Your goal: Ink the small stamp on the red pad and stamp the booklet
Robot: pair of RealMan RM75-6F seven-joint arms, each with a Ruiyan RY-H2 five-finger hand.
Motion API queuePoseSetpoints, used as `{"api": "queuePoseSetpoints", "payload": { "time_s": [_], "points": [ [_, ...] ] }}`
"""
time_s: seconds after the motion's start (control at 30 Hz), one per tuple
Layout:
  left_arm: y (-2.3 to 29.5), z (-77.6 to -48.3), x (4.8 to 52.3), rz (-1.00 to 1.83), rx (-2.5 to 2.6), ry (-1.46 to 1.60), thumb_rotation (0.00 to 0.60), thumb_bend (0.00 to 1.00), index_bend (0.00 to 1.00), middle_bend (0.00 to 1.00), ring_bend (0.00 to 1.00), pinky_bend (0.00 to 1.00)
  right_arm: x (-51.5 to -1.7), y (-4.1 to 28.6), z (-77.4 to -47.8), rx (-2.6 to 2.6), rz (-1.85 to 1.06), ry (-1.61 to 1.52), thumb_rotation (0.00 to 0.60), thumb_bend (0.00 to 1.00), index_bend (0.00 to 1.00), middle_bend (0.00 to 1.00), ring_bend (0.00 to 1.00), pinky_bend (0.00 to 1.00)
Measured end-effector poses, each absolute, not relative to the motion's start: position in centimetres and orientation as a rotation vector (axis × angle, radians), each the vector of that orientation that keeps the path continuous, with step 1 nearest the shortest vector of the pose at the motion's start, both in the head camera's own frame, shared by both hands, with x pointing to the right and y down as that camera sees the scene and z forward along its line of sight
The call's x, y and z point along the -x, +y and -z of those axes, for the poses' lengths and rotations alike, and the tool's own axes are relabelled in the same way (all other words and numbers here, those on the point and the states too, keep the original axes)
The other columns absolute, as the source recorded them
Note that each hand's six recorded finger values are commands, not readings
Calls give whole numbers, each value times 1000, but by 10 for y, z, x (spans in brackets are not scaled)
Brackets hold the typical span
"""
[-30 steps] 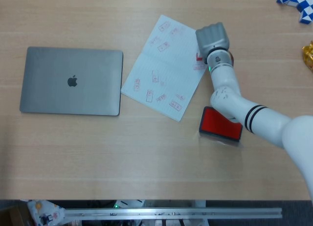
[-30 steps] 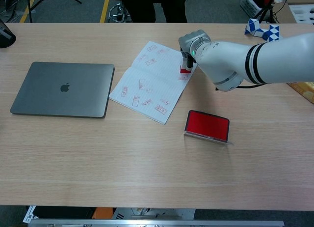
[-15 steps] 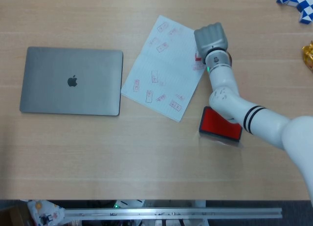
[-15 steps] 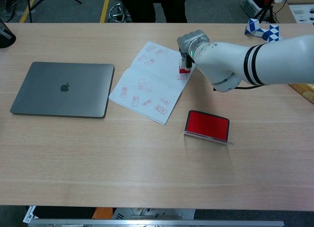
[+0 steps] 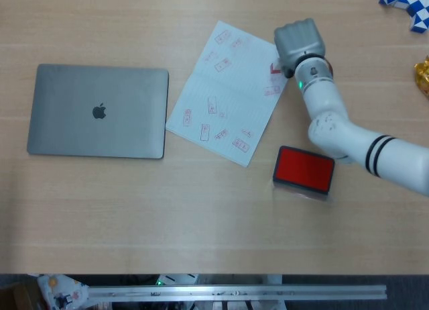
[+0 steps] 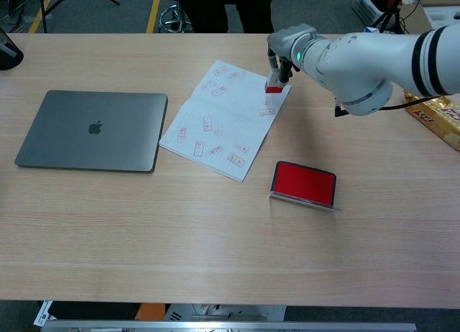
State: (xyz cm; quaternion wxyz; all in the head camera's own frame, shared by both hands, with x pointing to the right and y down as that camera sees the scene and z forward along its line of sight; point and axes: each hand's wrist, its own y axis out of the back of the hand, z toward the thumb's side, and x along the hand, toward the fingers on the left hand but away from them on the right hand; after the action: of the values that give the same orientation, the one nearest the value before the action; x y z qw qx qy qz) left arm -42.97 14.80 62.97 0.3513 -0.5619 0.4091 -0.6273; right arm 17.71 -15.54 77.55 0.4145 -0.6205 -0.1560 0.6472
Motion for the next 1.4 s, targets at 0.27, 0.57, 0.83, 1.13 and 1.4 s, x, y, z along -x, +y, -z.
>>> {"api": "queuePoseSetpoints", "payload": {
  "time_s": [0.27, 0.57, 0.83, 1.13, 1.4],
  "points": [
    [149, -629, 425, 1607, 1469, 1052, 600, 202, 63, 125, 243, 149, -217, -138, -738, 1586, -1530, -364, 600, 517, 914, 709, 618, 549],
    [149, -632, 419, 1602, 1483, 1030, 600, 203, 63, 125, 243, 149, -275, -98, -747, 1581, -1535, -270, 600, 505, 903, 681, 596, 549],
    [149, -635, 415, 1605, 1494, 1014, 600, 203, 62, 125, 243, 149, -300, -75, -765, 1602, -1536, -241, 600, 426, 841, 641, 555, 551],
    [150, -638, 415, 1613, 1499, 1008, 600, 203, 62, 125, 243, 149, -301, -64, -779, 1607, -1518, -191, 600, 363, 735, 576, 482, 528],
    [150, -640, 416, 1618, 1500, 1008, 600, 203, 61, 125, 243, 149, -299, -61, -783, 1606, -1510, -180, 600, 334, 611, 502, 407, 462]
  ]
}}
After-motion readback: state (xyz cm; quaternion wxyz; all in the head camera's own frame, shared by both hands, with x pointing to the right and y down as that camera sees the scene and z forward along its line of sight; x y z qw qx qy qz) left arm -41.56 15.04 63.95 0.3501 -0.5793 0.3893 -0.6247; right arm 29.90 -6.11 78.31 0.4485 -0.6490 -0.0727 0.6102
